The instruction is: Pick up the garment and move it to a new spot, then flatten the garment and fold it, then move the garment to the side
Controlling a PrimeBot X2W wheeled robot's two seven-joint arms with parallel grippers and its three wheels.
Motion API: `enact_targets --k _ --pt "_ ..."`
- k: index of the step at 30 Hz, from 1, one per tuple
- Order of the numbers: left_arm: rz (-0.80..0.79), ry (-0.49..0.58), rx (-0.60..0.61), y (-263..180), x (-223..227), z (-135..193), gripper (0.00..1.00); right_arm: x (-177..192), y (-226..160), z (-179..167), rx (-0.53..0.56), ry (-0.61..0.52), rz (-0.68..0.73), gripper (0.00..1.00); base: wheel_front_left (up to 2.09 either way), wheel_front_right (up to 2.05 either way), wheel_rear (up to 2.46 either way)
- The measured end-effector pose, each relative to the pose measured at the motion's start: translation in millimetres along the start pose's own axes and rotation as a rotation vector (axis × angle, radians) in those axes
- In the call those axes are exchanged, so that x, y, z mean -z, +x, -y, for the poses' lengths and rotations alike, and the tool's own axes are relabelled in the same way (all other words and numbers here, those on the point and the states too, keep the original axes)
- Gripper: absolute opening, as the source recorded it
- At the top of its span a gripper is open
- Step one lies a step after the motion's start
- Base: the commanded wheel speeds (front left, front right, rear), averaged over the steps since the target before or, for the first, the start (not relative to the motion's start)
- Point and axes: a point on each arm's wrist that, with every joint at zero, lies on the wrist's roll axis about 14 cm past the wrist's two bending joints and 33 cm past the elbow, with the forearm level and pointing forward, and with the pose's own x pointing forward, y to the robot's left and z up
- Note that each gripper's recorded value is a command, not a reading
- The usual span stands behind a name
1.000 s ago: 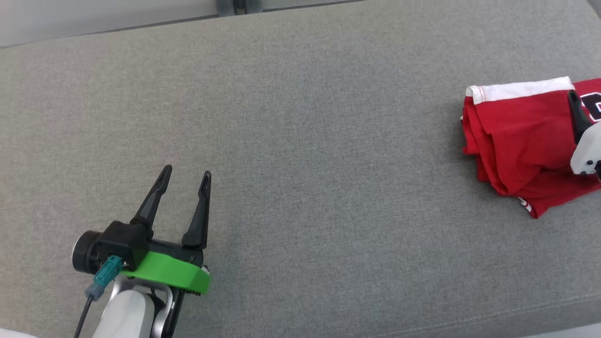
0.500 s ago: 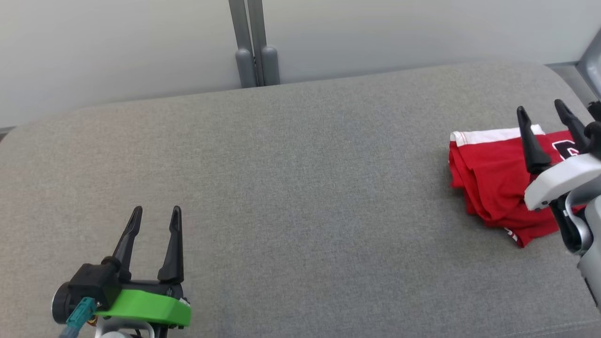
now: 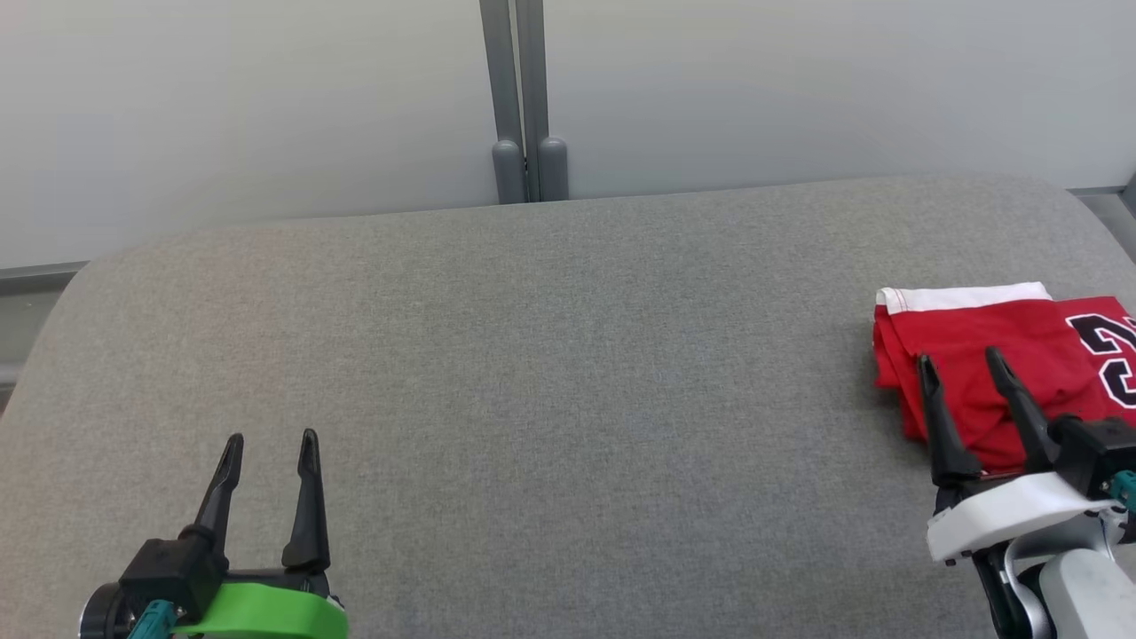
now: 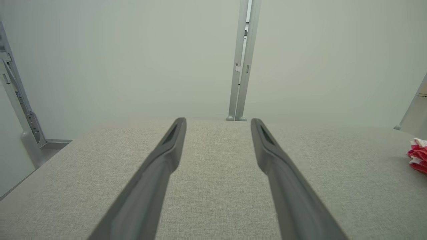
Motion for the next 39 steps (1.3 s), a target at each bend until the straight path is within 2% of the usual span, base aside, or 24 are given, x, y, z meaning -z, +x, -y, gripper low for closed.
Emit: enact_targets --k 15,25,26,30,39 --pt "-0.048 0.042 0.010 -7 17 1 1.00 8 -4 -13 -0.014 0.032 -0.015 1.00 0.00 0.00 0.00" --pt "-0.065 0.028 0.007 -8 23 0 1.00 8 -3 -14 -0.016 0.040 -0.015 1.00 0.00 0.00 0.00" --pt "-0.071 0.026 0.004 -9 24 0 0.00 10 -3 -14 -0.015 0.043 -0.021 0.00 0.00 0.00 0.00" --pt "-0.131 0.007 -0.012 -17 42 -2 0.00 30 -14 -17 -0.002 0.076 -0.082 0.00 0.00 0.00 0.00" --pt "-0.161 -0.153 -0.076 -17 47 -12 0.00 35 -14 -9 0.062 0.235 -0.105 0.00 0.00 0.00 0.00"
